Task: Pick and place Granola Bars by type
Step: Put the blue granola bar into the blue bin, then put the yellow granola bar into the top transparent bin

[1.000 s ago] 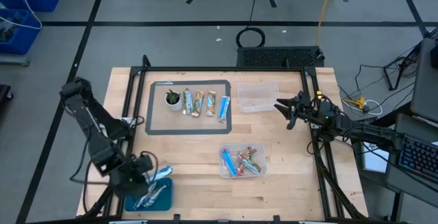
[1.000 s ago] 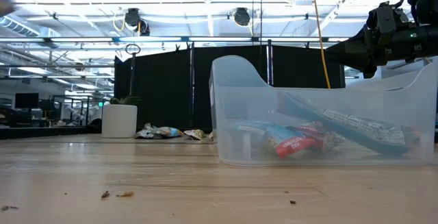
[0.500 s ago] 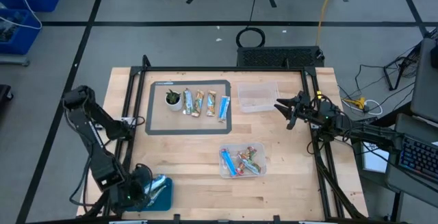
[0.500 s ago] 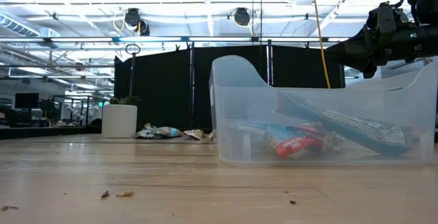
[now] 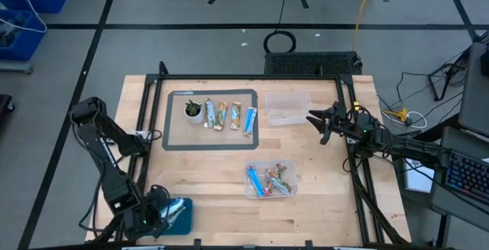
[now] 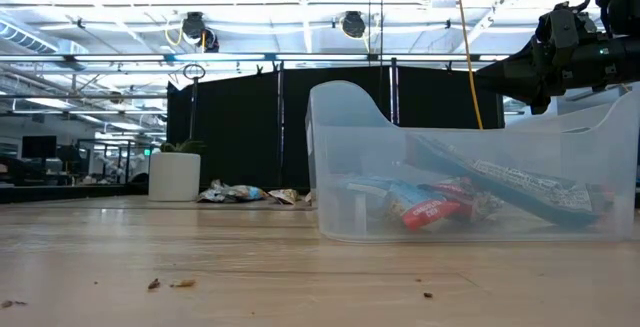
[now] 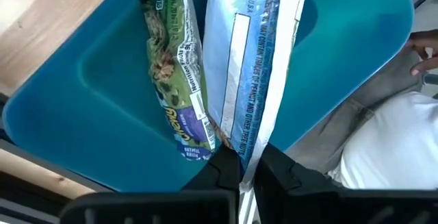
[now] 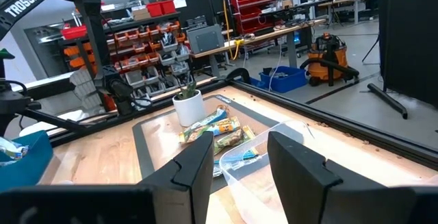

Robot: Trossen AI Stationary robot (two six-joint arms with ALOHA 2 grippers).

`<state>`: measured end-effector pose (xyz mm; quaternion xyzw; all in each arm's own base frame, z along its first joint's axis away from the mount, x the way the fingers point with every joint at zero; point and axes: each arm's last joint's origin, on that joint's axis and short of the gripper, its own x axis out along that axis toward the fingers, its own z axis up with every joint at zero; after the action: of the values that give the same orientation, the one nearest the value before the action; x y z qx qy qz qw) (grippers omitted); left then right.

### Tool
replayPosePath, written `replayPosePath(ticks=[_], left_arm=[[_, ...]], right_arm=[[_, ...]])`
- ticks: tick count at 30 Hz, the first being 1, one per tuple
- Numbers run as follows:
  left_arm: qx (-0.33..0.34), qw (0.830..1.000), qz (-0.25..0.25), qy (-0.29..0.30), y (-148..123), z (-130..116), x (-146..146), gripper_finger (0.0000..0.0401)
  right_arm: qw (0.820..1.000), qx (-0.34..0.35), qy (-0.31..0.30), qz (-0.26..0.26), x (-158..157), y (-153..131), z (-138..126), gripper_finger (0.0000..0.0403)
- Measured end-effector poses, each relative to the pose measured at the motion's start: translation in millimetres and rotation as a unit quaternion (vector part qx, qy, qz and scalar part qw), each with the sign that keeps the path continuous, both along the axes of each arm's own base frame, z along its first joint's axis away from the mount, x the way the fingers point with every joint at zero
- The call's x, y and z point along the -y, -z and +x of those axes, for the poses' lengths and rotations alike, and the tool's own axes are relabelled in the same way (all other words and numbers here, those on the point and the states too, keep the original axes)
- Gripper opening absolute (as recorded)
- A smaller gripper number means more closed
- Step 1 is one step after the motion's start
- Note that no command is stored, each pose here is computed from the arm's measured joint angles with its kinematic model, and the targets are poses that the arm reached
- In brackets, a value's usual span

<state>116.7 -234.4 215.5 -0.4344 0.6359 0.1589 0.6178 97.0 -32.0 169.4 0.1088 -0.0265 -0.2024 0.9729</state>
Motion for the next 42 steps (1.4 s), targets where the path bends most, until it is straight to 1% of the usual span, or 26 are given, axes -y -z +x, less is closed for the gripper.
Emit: replayPosePath(ticks=[7,15,21,24,27,30,34,42], left_arm=[[-0.016,0.999,-0.038,0.012,-2.2,0.4,5.1,0.0019],[-0.019,0.999,-0.022,0.037,-1.0,-5.5,4.6,0.0019],[0.026,0.997,0.004,0.079,-0.5,-8.2,4.9,0.0019],[0.041,0.996,0.013,0.073,-0.4,-7.2,4.4,0.0024],[0.064,0.996,0.017,0.060,-1.1,-3.4,4.3,0.0051],[0.091,0.993,0.023,0.066,-1.9,-1.0,4.7,0.0067],[0.113,0.990,0.027,0.074,-2.8,0.2,5.7,0.0072],[0.129,0.988,0.028,0.082,-3.5,1.2,6.5,0.0075]], right_arm=[[1.000,0.000,0.000,0.000,0.0,-0.1,0.0,0.0130],[1.000,0.000,0.000,0.000,0.0,-0.1,0.0,0.0130],[1.000,0.000,0.000,0.000,0.0,-0.1,0.0,0.0130],[1.000,0.000,0.000,0.000,0.0,-0.1,0.0,0.0130],[1.000,0.000,0.000,0.000,0.0,-0.1,0.0,0.0130],[1.000,0.000,0.000,0.000,0.0,0.0,0.0,0.0130],[1.000,0.000,0.000,0.000,0.0,-0.1,0.0,0.0130],[1.000,0.000,0.000,0.000,0.0,0.0,0.0,0.0130]])
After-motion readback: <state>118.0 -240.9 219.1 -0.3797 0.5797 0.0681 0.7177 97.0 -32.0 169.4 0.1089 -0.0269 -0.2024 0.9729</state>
